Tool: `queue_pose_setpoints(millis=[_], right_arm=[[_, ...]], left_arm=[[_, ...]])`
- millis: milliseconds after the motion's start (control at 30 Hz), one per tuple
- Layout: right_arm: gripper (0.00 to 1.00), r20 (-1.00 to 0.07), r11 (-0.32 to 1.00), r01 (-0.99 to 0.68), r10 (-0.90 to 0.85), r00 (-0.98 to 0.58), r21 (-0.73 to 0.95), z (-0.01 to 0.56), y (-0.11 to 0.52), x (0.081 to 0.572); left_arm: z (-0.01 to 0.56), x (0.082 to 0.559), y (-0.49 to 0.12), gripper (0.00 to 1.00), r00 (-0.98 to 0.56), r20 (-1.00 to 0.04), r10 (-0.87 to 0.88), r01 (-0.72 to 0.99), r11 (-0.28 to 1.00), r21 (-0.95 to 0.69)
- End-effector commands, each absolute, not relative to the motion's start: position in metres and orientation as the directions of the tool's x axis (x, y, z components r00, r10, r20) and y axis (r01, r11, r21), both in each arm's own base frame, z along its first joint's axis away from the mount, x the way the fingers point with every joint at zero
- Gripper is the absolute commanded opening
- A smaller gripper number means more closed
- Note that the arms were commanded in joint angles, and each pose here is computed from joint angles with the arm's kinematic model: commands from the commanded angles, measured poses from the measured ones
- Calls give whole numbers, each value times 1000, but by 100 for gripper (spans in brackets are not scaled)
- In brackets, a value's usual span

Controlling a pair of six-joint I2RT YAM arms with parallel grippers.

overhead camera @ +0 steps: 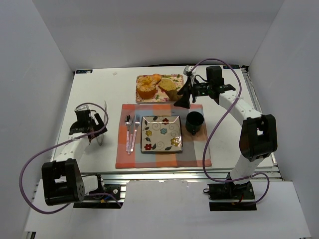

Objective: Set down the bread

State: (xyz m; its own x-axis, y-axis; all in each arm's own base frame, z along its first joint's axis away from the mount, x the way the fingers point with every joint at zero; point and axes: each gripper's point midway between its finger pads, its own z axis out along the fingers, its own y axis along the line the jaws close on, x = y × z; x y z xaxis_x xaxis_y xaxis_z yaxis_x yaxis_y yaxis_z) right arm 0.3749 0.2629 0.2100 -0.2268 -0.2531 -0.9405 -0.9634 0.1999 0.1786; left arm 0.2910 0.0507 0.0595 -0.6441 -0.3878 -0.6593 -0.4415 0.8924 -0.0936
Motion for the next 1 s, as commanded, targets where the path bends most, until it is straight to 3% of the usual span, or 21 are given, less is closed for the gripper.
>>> queue_pose_setpoints(millis=[0, 667, 967], right_arm=[[89, -953, 187, -972, -240, -184, 140, 225, 262, 370], [89, -952, 191, -969, -233, -200, 157, 223, 263, 375], [89, -952, 204, -966, -229, -205, 159, 223, 260, 381]], left_arm=[[71, 307, 52, 98, -633, -702, -326, -393, 917, -72], [28, 344, 43, 85, -749, -627, -216, -256, 966, -26], [23, 331, 43, 60, -732, -642, -231, -277, 960, -29]])
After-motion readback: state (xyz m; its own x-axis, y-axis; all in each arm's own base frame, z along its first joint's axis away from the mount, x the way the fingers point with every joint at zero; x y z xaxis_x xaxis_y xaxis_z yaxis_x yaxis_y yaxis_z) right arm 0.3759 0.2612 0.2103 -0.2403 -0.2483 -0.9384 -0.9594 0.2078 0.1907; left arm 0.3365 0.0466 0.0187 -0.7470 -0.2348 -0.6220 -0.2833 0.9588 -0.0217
